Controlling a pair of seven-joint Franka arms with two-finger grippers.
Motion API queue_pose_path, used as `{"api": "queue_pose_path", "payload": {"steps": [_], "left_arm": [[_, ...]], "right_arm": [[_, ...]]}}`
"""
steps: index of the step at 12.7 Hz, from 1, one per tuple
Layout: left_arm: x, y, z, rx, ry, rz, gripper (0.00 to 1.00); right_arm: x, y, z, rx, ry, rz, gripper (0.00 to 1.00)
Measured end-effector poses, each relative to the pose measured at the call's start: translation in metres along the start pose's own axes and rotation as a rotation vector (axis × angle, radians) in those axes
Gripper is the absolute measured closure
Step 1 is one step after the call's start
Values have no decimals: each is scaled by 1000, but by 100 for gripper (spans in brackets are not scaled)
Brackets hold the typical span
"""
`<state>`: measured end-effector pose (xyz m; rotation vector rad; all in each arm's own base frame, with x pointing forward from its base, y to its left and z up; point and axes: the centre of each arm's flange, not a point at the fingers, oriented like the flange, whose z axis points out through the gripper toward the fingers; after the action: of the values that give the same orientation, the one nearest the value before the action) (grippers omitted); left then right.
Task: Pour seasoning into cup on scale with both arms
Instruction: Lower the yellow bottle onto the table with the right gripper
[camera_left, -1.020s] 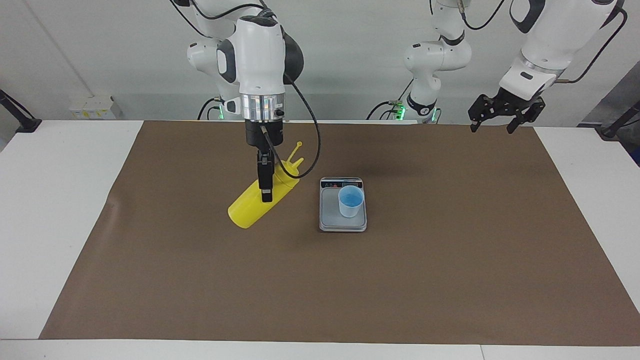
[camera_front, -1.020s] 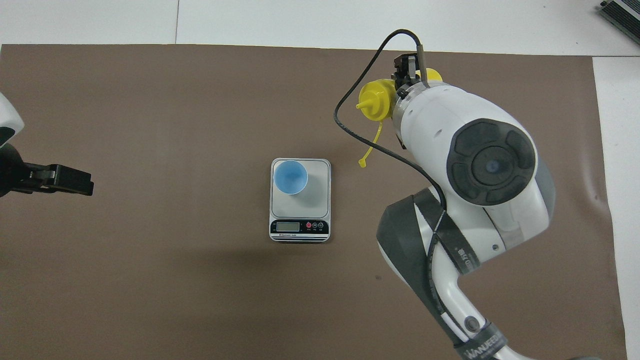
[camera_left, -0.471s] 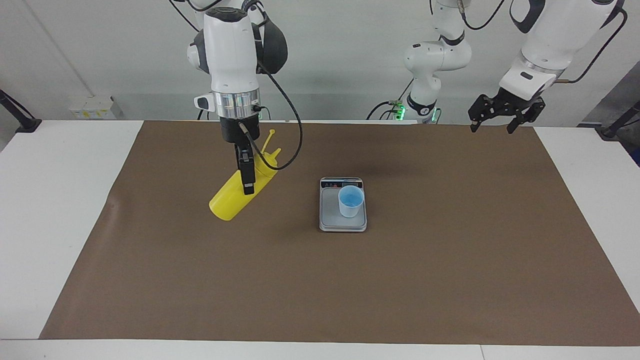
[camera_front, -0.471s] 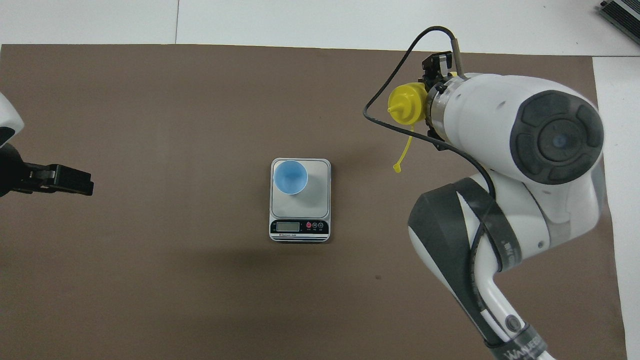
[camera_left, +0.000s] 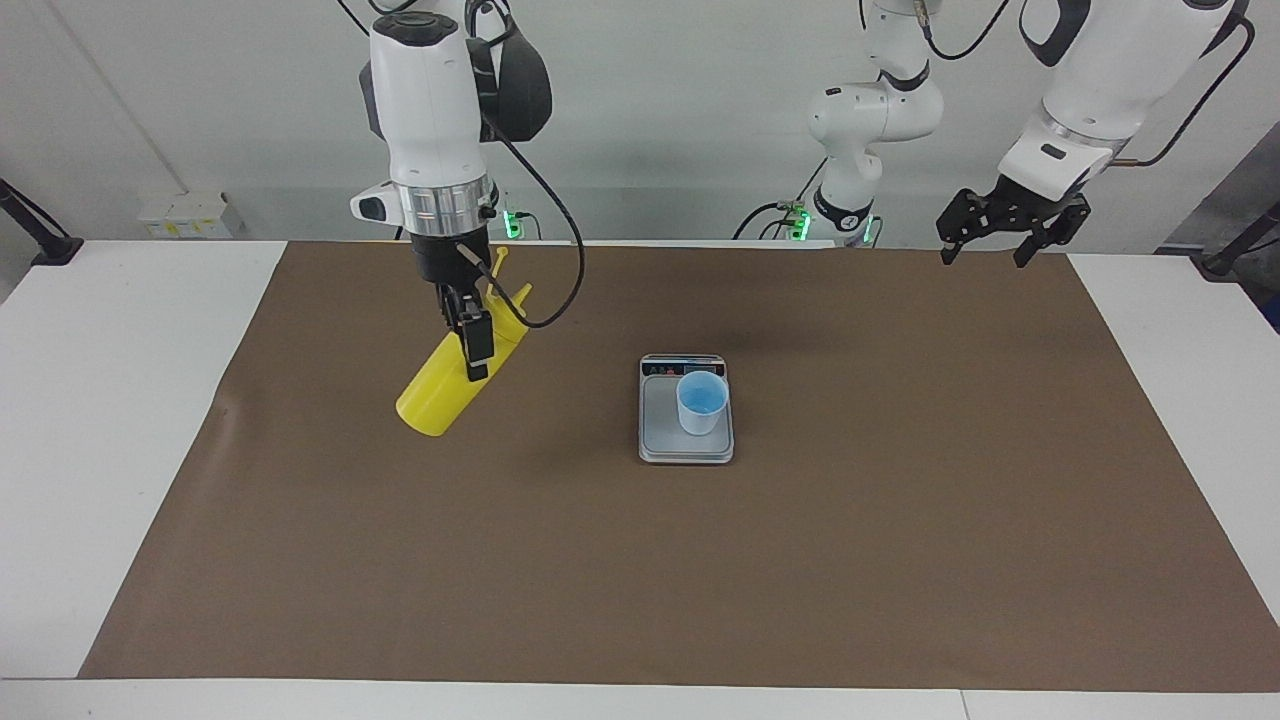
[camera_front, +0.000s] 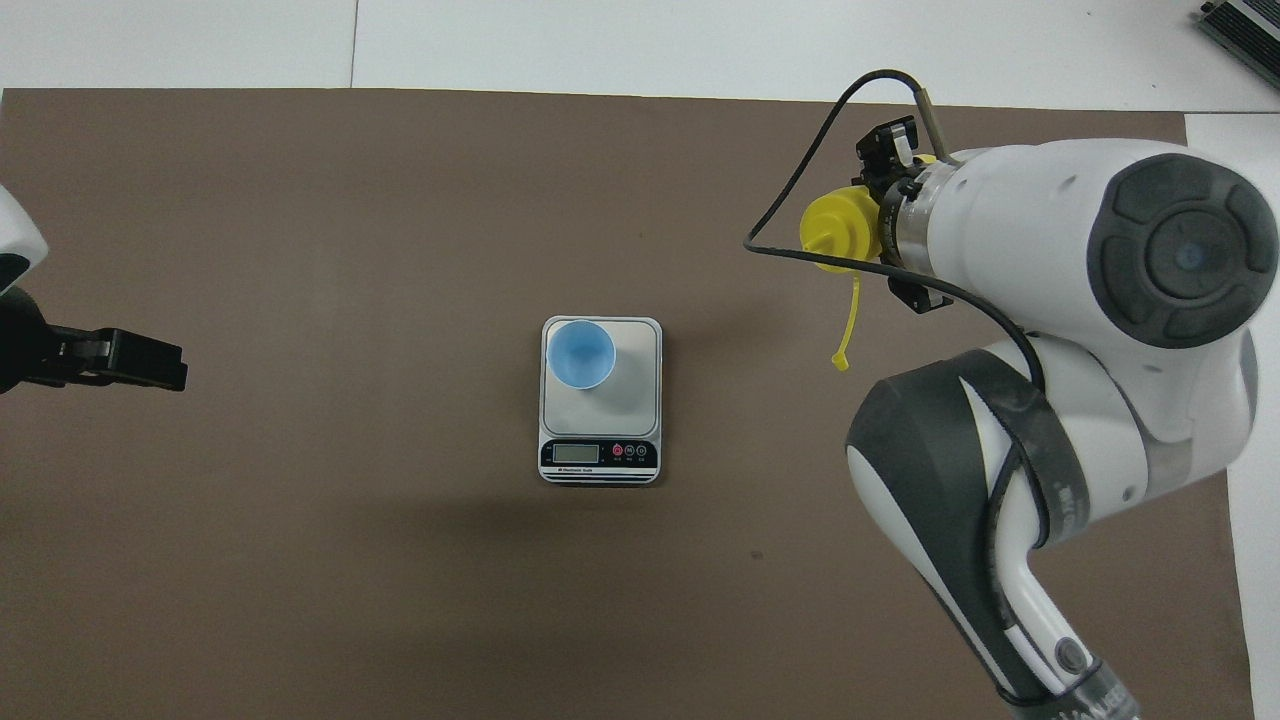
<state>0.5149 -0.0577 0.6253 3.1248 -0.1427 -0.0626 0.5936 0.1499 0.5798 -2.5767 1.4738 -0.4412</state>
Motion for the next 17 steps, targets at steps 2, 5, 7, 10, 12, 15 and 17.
{"api": "queue_pose_path", "payload": {"steps": [2, 5, 7, 10, 12, 15, 17], "left_arm": [[0, 0, 0, 0, 0, 0, 0], [0, 0, 0, 0, 0, 0, 0], [0, 0, 0, 0, 0, 0, 0], [0, 0, 0, 0, 0, 0, 0], [0, 0, 0, 0, 0, 0, 0], [0, 0, 0, 0, 0, 0, 0], [0, 0, 0, 0, 0, 0, 0]], "right_arm": [[9, 9, -2, -30, -28, -48, 43], [24, 23, -8, -65, -69, -157, 43], [43, 39, -8, -85, -130, -283, 43], [72, 59, -4, -99, -186, -448, 43], [79, 65, -1, -104, -204, -550, 43], [80, 77, 16, -128, -255, -718, 43], [85, 87, 29, -136, -285, -805, 43]]}}
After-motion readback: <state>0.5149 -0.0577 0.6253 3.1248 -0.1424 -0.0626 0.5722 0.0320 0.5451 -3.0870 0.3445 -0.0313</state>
